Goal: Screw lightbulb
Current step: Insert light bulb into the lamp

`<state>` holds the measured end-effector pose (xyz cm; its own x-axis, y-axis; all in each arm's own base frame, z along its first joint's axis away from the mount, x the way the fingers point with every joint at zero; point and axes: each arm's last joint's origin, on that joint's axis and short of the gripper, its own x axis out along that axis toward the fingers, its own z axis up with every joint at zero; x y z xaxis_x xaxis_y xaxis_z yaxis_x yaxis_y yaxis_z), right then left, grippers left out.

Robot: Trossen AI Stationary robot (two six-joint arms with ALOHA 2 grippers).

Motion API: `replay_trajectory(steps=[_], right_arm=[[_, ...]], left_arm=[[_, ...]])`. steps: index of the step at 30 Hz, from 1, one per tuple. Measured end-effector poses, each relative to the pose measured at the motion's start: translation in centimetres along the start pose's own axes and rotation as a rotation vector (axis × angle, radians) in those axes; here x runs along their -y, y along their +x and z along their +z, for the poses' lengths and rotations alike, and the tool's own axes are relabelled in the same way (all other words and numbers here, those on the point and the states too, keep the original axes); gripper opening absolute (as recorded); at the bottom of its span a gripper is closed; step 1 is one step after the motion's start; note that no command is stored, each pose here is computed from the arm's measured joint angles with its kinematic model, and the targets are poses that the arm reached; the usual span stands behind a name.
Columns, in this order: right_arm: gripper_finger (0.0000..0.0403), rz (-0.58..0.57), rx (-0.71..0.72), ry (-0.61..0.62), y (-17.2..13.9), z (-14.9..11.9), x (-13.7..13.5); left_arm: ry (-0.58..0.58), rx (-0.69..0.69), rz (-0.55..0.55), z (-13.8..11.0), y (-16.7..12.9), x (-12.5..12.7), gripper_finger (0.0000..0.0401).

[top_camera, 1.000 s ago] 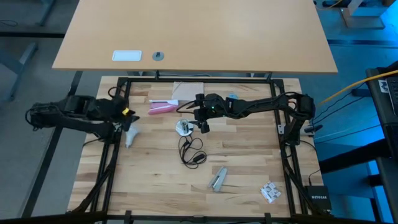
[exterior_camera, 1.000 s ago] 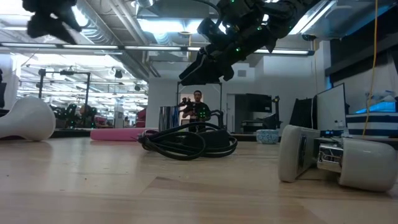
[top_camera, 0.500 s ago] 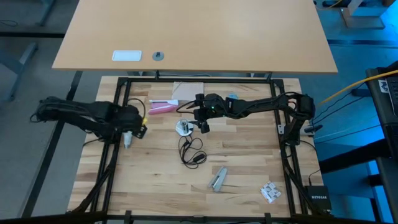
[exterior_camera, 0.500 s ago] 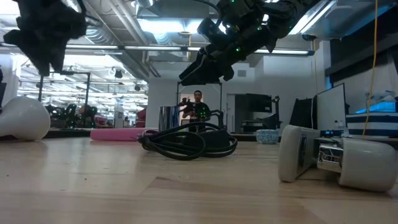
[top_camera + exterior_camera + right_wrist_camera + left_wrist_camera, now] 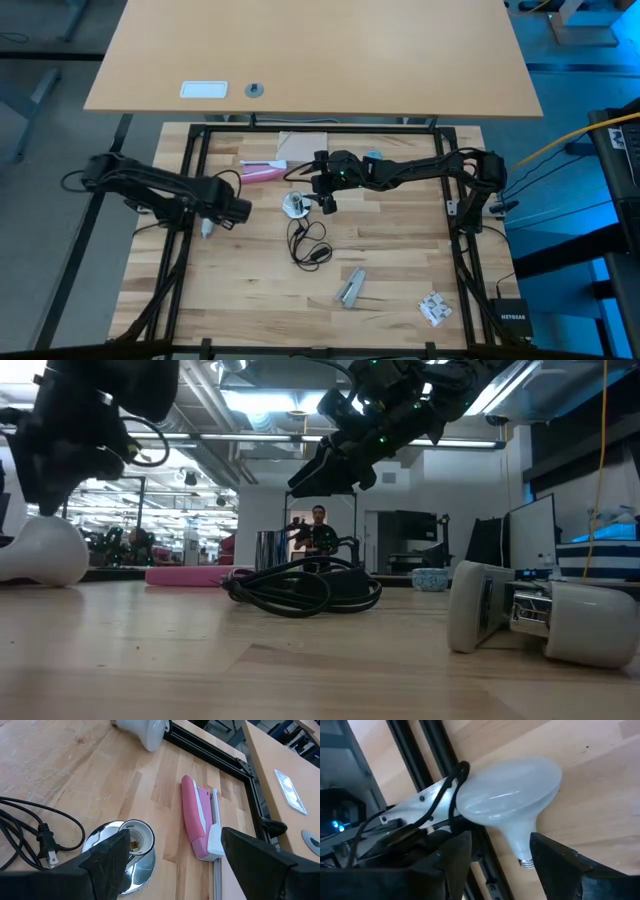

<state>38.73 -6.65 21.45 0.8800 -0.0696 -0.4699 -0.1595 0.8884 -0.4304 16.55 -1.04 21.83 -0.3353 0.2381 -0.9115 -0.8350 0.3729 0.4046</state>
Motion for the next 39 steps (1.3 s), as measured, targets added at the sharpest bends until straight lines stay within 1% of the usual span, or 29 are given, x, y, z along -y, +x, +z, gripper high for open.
replay_trajectory(steps=[6, 12, 17, 19, 25, 30, 35, 39], right_arm=[[0.0317, 0.000, 0.000, 0.000, 0.0, 0.0, 0.0], [0.0317, 0.000, 0.000, 0.000, 0.0, 0.0, 0.0], [0.0317, 0.000, 0.000, 0.000, 0.0, 0.0, 0.0], [0.0317, 0.000, 0.000, 0.000, 0.0, 0.0, 0.0], [0.0317, 0.001, -0.002, 0.000, 0.0, 0.0, 0.0], [0.0317, 0.003, -0.005, 0.001, 0.0, -0.1, 0.0], [0.0317, 0.005, -0.006, 0.000, 0.0, 0.0, -0.1], [0.0317, 0.010, -0.009, 0.001, 0.0, -0.1, -0.1]], left_arm=[[0.022, 0.024, -0.060, 0.4, 0.3, 1.6, 0.0194], [0.032, 0.120, -0.171, 1.1, 0.2, 2.9, 0.0194], [0.105, 0.205, -0.249, 1.5, -0.1, 3.8, 0.0194], [0.117, 0.202, -0.240, 1.5, -0.3, 3.6, 0.0194], [0.063, 0.127, -0.168, 0.9, -1.6, 1.9, 0.0194], [0.064, 0.030, -0.196, -0.3, -2.4, 1.5, 0.0194], [0.114, 0.052, -0.199, -1.5, -2.3, 1.8, 0.0194], [0.071, 0.049, -0.178, -2.0, -1.2, 2.0, 0.0194]])
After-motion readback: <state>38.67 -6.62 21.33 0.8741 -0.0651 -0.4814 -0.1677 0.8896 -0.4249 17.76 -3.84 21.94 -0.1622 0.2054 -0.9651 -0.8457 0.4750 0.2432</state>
